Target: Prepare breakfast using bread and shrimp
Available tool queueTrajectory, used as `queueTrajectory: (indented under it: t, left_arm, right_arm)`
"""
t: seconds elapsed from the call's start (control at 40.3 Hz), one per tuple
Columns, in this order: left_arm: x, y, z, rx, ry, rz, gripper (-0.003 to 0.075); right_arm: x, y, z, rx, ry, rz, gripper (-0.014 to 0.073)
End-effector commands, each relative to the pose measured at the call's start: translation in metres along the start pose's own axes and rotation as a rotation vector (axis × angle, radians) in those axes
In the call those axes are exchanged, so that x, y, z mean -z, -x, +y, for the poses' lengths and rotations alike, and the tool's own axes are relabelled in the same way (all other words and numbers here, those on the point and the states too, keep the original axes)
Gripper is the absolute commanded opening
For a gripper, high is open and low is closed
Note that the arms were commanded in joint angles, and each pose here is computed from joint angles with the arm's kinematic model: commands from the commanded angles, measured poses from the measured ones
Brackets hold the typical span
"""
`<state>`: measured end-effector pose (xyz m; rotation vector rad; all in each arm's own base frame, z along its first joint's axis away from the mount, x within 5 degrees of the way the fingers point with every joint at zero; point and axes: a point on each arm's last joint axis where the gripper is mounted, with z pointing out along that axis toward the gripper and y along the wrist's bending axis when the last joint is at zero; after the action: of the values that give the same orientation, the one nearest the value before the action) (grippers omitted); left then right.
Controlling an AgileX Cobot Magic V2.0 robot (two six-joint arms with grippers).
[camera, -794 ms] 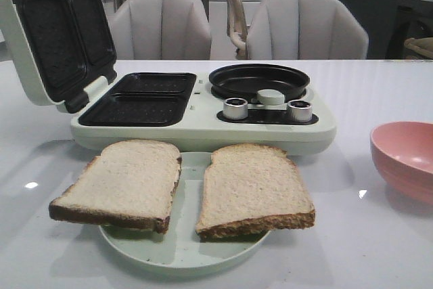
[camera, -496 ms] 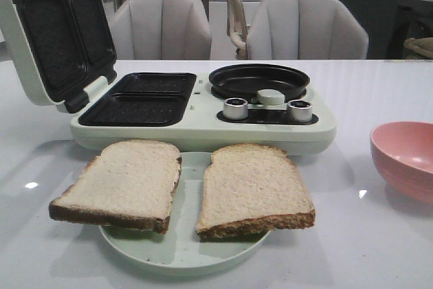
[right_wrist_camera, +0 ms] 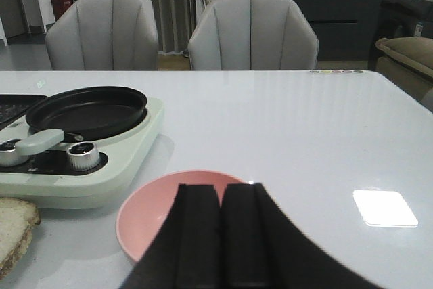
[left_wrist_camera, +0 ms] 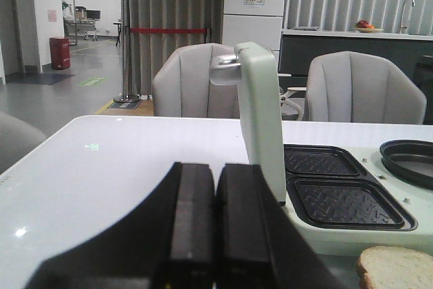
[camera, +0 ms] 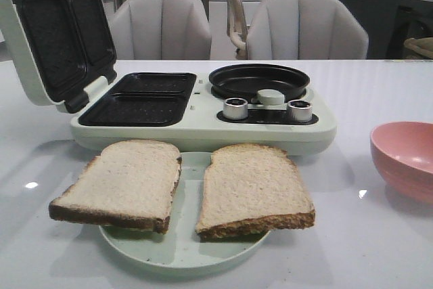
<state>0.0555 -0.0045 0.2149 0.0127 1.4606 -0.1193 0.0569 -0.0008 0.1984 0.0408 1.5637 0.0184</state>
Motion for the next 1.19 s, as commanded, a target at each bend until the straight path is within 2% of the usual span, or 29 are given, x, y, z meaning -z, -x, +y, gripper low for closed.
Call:
queueTrajectory:
  t: [0.0, 0.198, 0.446, 0.595, 0.694, 0.818, 1.017, 1.166]
  left_arm:
    - [0.002, 0.007, 0.001, 0.009, 0.005, -0.104, 0.0101]
    - [0.004, 0.024, 0.000, 0.007, 0.004, -0.213, 0.0101]
    - [0.022, 0.098, -0.006, -0.078, -0.007, -0.344, 0.0101]
    - [0.029, 0.140, -0.009, -0.098, -0.003, -0.320, 0.0101]
    - [0.023, 0.163, -0.010, -0.098, 0.000, -0.243, 0.0101]
    - [0.006, 0.174, -0.011, -0.098, 0.005, -0.065, 0.0101]
    - [-0.028, 0.156, -0.010, -0.085, 0.005, 0.183, 0.0101]
    - [-0.045, 0.143, -0.009, -0.085, 0.008, 0.321, 0.0101]
  right_arm:
    - [0.003, 0.017, 0.000, 0.007, -0.002, -0.142, 0.0034]
    - [0.007, 0.035, 0.001, 0.004, 0.000, -0.194, 0.0034]
    - [0.031, 0.105, 0.004, -0.003, 0.010, -0.302, 0.0034]
    - [0.035, 0.144, 0.006, -0.002, 0.013, -0.277, 0.0034]
    - [0.029, 0.166, 0.007, -0.001, 0.014, -0.183, 0.0034]
    - [0.010, 0.179, 0.008, 0.000, 0.013, -0.021, 0.0034]
    - [-0.028, 0.161, 0.007, -0.002, 0.007, 0.228, 0.0034]
    - [-0.050, 0.144, 0.007, -0.003, 0.003, 0.405, 0.0034]
